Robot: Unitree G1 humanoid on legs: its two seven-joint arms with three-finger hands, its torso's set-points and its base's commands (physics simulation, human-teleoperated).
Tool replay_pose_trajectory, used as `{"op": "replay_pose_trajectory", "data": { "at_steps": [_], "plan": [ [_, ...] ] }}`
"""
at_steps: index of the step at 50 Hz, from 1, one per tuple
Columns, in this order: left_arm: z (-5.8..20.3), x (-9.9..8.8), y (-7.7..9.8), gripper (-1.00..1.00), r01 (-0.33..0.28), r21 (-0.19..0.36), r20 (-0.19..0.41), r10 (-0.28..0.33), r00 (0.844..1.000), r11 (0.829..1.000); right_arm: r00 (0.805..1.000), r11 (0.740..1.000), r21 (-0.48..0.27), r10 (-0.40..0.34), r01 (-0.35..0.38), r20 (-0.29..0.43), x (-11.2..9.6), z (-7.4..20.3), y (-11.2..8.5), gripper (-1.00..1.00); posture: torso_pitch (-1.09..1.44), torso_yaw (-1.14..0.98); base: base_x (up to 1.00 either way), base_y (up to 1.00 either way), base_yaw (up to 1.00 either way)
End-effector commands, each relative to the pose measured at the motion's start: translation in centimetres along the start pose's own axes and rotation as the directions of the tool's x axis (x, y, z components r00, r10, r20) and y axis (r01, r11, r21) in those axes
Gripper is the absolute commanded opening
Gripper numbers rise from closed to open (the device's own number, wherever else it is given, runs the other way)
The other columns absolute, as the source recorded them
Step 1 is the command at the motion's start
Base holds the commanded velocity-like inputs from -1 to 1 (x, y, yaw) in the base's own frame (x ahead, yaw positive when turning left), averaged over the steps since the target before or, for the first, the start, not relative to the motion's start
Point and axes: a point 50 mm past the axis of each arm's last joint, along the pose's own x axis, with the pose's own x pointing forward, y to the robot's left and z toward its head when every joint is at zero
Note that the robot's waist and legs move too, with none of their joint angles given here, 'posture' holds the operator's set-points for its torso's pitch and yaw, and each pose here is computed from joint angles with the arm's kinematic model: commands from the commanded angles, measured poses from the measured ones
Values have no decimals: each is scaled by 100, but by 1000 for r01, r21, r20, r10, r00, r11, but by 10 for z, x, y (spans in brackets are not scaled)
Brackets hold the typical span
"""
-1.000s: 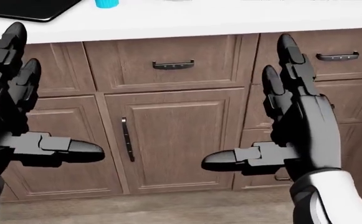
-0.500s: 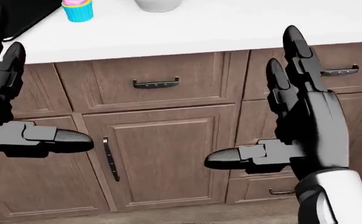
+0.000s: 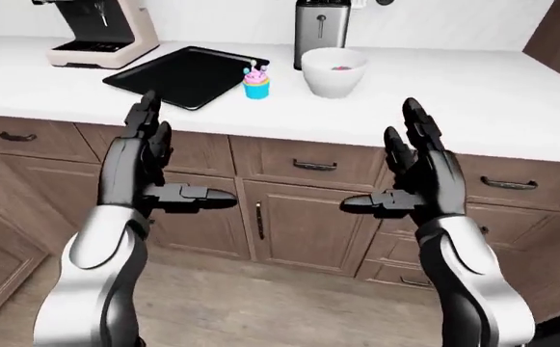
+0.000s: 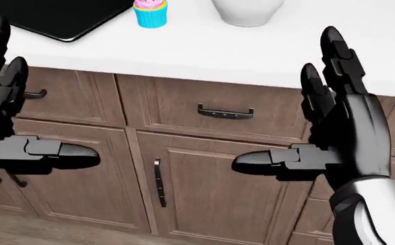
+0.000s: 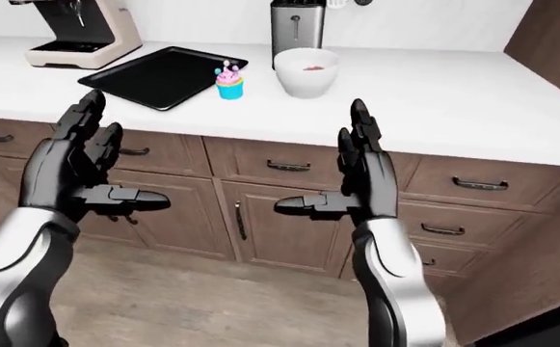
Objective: Pick up the bowl with cake and place it on the tray. Pick up the cupcake and place it on the tray.
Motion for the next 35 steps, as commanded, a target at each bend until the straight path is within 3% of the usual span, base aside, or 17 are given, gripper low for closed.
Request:
{"op": "replay_pose_trajectory", "data": {
  "at_steps": [1, 35],
  "plan": [
    [17, -3, 1, 100, -8, 18, 103, 7, 995, 1000, 994, 1000, 5, 23, -24, 107, -3, 19, 4, 100, 0, 0, 34, 0, 0],
    [19, -4, 0, 100, -10, 25, 106, 8, 994, 1000, 982, 997, 47, -61, 54, 178, -9, 43, -22, 100, 0, 0, 34, 0, 0]
  ]
}}
